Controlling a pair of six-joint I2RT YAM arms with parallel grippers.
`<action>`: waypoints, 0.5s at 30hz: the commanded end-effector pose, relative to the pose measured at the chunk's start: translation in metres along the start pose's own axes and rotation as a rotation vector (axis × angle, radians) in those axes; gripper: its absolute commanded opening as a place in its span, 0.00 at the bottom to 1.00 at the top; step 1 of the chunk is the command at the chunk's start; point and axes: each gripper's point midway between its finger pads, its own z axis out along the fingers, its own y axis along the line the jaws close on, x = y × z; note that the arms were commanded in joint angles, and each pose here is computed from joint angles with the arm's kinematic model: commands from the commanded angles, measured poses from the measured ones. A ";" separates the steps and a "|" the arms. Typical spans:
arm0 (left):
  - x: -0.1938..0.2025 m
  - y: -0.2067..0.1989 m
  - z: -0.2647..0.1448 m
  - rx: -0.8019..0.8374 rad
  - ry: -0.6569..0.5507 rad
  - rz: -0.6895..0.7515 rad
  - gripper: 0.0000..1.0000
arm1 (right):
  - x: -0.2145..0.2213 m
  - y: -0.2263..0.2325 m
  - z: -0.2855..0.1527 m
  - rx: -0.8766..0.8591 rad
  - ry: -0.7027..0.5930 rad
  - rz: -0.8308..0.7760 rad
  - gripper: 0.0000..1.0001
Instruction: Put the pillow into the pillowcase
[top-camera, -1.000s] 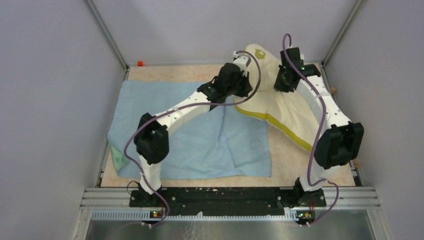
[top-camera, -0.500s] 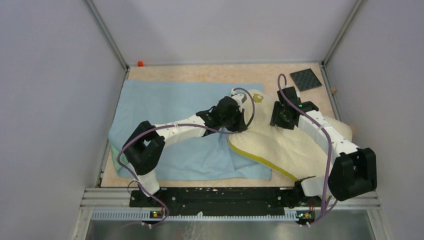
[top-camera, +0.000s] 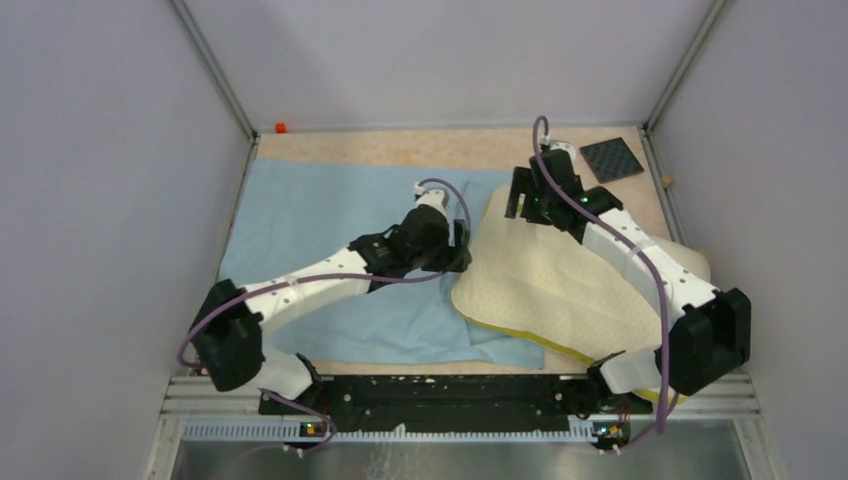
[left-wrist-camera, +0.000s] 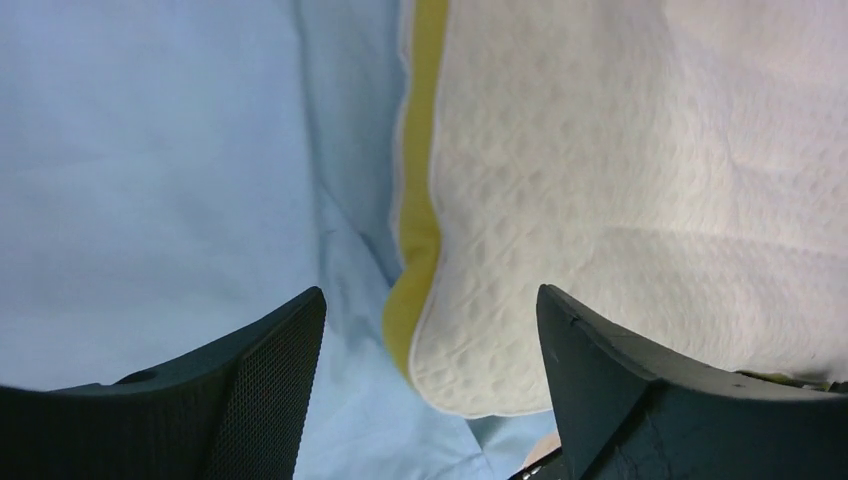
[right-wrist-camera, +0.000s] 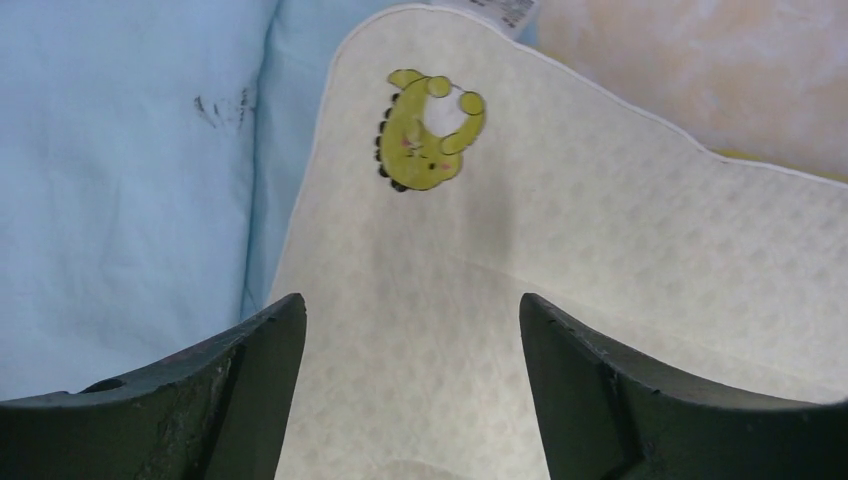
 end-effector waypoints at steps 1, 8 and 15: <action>-0.028 0.055 -0.035 -0.157 -0.137 -0.097 0.83 | 0.000 0.031 0.011 0.017 -0.022 -0.038 0.79; -0.045 0.082 -0.036 -0.145 -0.125 -0.113 0.86 | 0.051 0.061 0.063 0.050 0.081 -0.131 0.88; -0.052 0.079 0.004 -0.174 -0.051 -0.061 0.87 | 0.091 0.039 0.089 0.099 0.147 -0.160 0.18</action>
